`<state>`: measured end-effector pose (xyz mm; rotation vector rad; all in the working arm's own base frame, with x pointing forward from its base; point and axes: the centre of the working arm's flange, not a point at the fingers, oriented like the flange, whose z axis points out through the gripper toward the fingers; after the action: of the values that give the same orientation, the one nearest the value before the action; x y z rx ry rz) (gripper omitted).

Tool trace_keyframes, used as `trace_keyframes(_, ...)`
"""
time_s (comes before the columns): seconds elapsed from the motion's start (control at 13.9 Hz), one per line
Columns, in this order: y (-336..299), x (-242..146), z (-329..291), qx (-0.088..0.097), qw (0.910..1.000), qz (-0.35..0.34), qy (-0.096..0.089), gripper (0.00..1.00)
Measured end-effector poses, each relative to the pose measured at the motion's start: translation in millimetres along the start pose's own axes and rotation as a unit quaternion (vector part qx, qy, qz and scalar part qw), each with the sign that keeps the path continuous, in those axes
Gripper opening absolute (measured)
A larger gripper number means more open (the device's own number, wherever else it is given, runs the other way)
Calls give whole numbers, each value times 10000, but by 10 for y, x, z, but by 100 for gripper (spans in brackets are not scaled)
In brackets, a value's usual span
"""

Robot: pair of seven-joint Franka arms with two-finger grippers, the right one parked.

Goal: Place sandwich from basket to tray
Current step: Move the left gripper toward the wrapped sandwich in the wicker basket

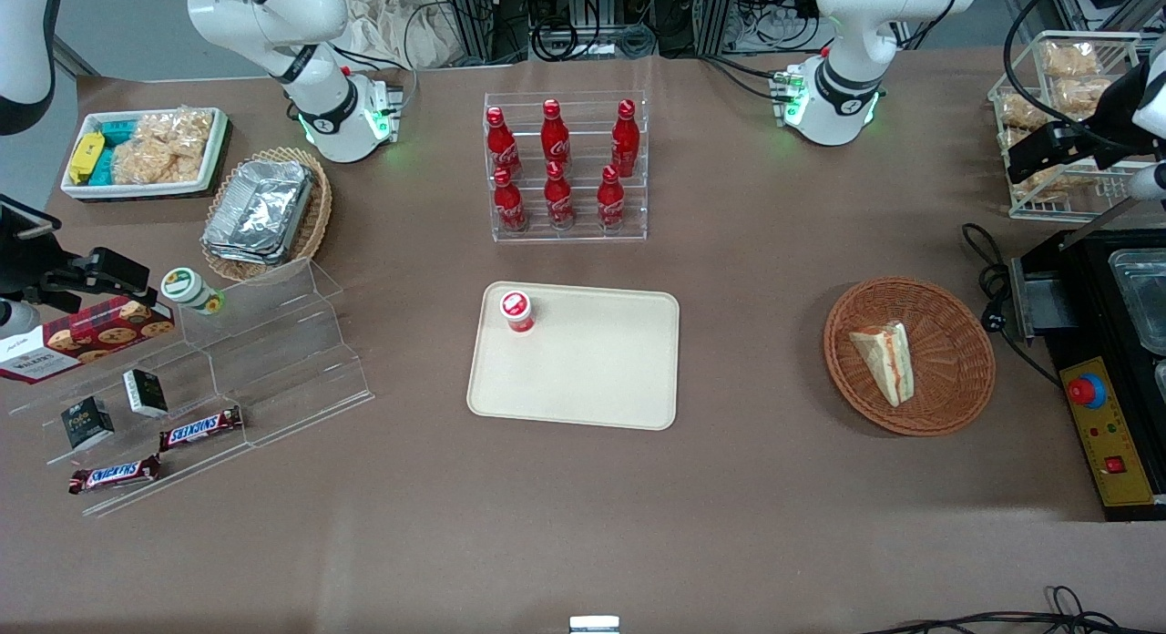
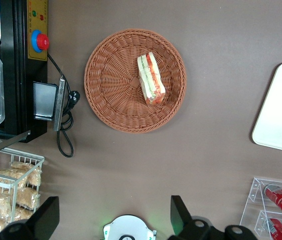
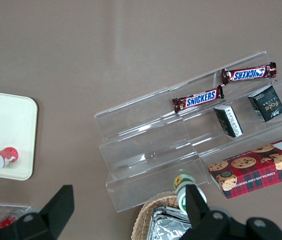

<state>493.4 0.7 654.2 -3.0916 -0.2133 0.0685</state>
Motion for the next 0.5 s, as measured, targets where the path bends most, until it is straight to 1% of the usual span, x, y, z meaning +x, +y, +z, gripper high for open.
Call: trace_keyframes(0.5,2,11,10,-14,10000,9,-11,100)
